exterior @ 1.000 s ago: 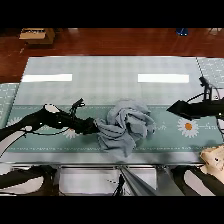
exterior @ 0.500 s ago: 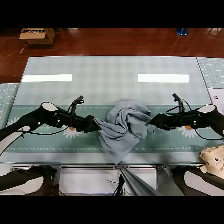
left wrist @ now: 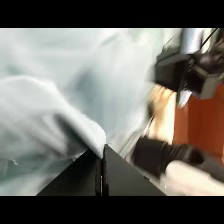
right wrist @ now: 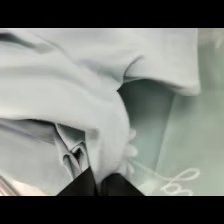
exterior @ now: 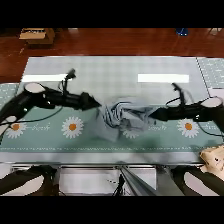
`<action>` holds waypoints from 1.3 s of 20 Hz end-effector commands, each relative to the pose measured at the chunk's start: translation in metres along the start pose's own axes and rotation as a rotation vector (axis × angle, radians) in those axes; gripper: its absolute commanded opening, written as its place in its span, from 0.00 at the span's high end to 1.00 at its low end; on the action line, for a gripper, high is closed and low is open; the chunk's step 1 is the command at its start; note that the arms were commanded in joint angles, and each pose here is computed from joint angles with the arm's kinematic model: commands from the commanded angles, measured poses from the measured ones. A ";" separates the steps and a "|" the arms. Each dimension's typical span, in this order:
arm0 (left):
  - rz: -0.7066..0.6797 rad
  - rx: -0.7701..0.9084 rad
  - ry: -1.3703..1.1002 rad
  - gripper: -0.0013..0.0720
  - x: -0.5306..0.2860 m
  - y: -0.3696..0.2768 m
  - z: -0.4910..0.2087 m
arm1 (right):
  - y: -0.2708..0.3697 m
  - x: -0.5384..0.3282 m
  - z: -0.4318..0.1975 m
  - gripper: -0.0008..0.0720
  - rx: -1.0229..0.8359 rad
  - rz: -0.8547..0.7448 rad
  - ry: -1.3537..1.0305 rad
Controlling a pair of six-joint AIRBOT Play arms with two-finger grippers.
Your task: Fold the shirts.
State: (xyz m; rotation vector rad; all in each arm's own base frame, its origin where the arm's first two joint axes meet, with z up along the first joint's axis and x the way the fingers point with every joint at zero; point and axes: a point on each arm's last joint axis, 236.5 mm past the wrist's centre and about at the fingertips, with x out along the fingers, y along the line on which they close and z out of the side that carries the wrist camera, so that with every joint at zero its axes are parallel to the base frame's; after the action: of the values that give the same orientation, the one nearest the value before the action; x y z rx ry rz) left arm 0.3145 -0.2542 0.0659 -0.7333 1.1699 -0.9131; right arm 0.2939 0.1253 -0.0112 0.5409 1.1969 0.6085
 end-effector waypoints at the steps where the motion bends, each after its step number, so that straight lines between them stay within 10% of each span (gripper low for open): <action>1: -0.036 0.210 -0.195 0.96 -0.076 -0.080 0.054 | 0.026 -0.093 0.064 0.94 -0.075 -0.091 -0.285; 14: 0.069 0.769 -0.711 0.96 -0.262 -0.301 0.019 | 0.235 -0.360 0.134 0.95 -0.468 -0.264 -1.024; 26: 0.250 0.592 -0.498 0.96 -0.236 -0.248 -0.049 | 0.262 -0.418 0.120 0.95 -0.478 -0.438 -1.081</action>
State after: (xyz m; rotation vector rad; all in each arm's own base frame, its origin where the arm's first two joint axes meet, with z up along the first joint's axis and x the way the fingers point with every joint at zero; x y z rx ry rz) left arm 0.1830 -0.1682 0.4075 -0.2870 0.3546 -0.8096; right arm 0.2538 0.0289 0.5153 0.1139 -0.0377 0.1606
